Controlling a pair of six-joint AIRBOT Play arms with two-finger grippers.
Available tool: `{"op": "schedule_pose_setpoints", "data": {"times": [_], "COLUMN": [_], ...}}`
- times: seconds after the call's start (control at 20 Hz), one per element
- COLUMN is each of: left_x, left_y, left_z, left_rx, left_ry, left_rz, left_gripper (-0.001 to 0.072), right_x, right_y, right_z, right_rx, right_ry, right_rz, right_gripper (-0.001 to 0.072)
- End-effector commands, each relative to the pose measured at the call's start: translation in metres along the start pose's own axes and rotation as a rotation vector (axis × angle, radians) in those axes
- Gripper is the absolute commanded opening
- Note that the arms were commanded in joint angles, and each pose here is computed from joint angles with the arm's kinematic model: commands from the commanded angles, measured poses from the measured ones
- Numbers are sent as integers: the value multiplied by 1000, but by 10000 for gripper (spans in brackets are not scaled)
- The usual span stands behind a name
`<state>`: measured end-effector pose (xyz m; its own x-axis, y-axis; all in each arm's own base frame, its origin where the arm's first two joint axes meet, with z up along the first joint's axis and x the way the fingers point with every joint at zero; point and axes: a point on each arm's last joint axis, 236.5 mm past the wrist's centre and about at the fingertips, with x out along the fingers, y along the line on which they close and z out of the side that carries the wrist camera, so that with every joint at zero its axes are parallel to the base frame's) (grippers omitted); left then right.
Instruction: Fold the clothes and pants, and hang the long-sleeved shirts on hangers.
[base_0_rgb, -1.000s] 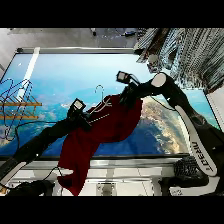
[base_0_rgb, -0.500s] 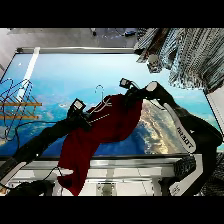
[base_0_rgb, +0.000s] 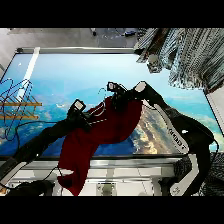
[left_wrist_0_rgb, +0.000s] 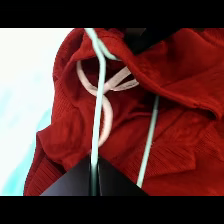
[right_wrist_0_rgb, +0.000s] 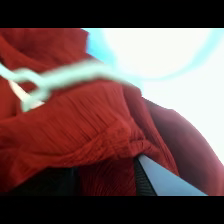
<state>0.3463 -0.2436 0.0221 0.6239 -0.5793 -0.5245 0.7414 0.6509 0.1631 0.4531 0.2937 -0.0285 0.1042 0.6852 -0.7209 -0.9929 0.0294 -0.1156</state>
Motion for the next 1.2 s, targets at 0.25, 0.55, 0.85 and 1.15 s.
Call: {"op": "schedule_pose_setpoints", "data": {"times": [0.25, 0.55, 0.85, 1.15], "left_x": [0, 0, 0, 0], "left_y": [1, 1, 1, 1], "left_z": [1, 1, 1, 1], "left_rx": [-4, -4, -4, -4], "left_ry": [-3, -3, -3, -3], "left_rz": [6, 5, 5, 5], "left_gripper": [21, 21, 21, 21], "right_x": [-51, -54, -21, -5], "right_y": [39, 54, 10, -32], "right_z": [23, 15, 8, 18], "right_rx": [22, 34, 76, 185], "right_ry": [-47, -17, -12, -56], "right_rz": [233, 296, 115, -66], "right_gripper": [423, 372, 351, 351]}}
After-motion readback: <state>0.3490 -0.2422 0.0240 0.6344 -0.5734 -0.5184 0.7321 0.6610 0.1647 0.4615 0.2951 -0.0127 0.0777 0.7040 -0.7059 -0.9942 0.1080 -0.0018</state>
